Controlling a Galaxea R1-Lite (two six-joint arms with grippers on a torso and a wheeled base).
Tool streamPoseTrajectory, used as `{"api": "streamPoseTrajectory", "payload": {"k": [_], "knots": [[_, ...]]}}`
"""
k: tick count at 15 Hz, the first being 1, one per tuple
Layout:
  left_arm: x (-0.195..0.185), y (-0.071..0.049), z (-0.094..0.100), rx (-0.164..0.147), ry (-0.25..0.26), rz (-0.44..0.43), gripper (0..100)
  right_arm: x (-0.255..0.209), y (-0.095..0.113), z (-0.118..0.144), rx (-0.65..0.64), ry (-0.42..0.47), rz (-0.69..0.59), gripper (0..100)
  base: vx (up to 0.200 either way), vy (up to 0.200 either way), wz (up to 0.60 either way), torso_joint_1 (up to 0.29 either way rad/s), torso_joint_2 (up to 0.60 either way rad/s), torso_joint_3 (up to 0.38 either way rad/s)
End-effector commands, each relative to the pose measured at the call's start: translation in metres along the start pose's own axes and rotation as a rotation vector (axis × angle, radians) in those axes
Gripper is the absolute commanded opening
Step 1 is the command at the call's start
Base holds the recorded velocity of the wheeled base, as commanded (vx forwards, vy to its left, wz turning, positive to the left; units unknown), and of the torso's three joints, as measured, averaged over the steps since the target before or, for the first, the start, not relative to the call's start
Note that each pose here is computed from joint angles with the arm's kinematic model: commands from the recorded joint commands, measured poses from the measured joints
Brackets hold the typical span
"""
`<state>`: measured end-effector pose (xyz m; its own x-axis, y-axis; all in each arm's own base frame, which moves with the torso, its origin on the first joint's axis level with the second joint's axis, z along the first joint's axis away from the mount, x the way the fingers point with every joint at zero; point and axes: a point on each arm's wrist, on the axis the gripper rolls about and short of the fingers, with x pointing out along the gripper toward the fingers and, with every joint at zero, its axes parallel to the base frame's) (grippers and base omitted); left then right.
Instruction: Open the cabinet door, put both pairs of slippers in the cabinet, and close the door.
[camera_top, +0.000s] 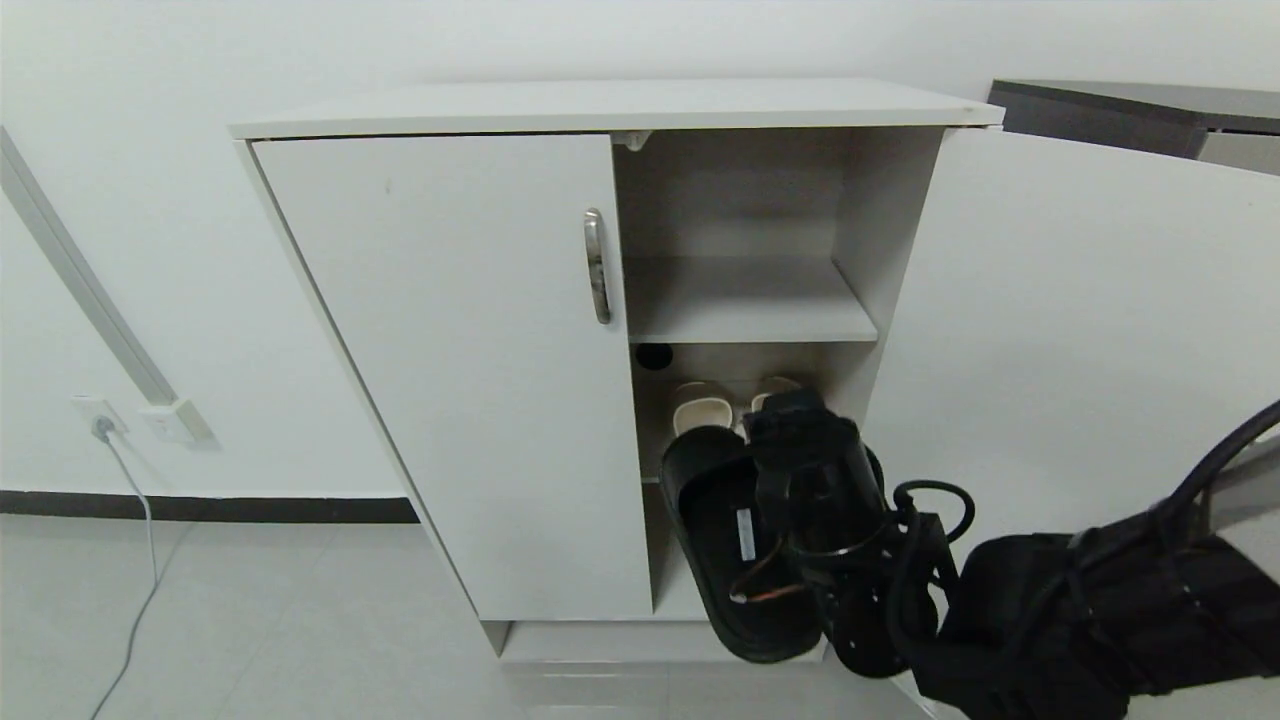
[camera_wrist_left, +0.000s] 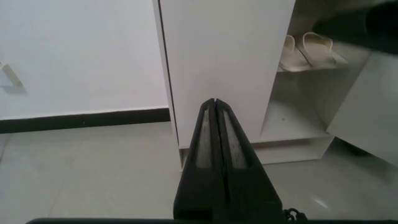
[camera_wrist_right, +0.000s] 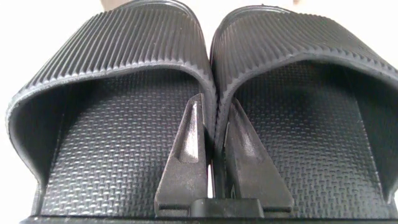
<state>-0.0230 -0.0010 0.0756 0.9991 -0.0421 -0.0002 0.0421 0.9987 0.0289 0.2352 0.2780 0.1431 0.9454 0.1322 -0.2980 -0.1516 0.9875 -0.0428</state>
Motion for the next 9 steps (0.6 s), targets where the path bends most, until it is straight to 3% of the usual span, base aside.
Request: {"api": "streamPoseTrajectory", "payload": {"k": [1, 5, 9], "knots": [[0.0, 0.0, 0.0, 0.0, 0.001, 0.001, 0, -0.007, 0.003, 0.043, 0.085, -0.095, -0.024, 0, 0.0, 0.0, 0.0, 0.0, 0.0, 0.0], [0.0, 0.0, 0.0, -0.001, 0.001, 0.001, 0, -0.003, 0.004, 0.07, 0.081, -0.163, -0.053, 0, 0.0, 0.0, 0.0, 0.0, 0.0, 0.0], [0.0, 0.0, 0.0, -0.001, 0.0, 0.001, 0, 0.01, -0.001, 0.074, 0.082, -0.171, -0.085, 0, 0.0, 0.0, 0.0, 0.0, 0.0, 0.0]]}}
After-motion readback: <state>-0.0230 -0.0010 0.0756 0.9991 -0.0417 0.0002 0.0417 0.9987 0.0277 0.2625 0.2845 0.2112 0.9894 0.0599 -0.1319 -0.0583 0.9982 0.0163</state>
